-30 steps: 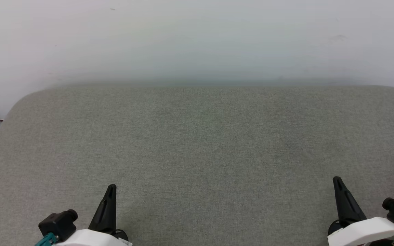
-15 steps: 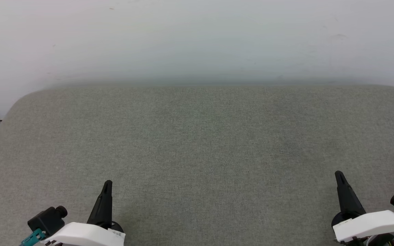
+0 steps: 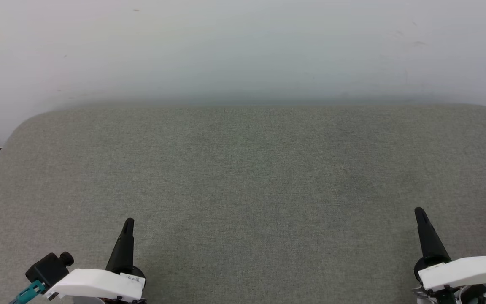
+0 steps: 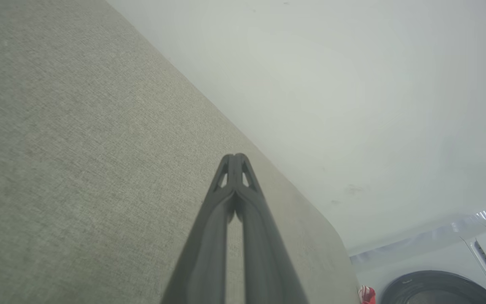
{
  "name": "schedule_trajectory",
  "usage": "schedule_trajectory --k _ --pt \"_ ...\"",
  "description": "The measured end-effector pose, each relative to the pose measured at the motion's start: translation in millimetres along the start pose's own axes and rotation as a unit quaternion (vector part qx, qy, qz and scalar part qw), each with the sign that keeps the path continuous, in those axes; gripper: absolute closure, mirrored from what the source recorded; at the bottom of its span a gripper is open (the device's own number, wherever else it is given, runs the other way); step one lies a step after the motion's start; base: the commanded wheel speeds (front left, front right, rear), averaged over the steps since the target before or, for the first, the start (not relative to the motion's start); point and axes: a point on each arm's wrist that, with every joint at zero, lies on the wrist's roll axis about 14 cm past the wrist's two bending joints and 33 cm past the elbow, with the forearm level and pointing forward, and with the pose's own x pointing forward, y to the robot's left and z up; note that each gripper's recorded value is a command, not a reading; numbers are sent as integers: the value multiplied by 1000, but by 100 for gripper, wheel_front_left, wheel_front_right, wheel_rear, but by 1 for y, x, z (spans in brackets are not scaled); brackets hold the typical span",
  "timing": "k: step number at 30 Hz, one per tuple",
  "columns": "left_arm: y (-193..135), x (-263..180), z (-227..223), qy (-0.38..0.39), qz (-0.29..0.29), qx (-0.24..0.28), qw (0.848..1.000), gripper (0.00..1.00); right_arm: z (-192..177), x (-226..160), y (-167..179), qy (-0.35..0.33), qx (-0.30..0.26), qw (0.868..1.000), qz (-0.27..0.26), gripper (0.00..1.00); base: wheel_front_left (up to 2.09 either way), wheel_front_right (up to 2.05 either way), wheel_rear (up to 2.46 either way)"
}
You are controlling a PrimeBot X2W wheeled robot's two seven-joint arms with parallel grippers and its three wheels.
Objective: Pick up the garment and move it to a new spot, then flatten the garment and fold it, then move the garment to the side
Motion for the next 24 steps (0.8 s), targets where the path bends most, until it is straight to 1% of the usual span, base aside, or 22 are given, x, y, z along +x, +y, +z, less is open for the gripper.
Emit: schedule_trajectory --k 11,24 --pt "2 4 1 3 6 -64 998 100 3 4 1 -2 65 998 0 100 0 0 0" --pt "3 9 3 3 9 -133 991 100 4 6 1 -2 133 991 0 100 0 0 0"
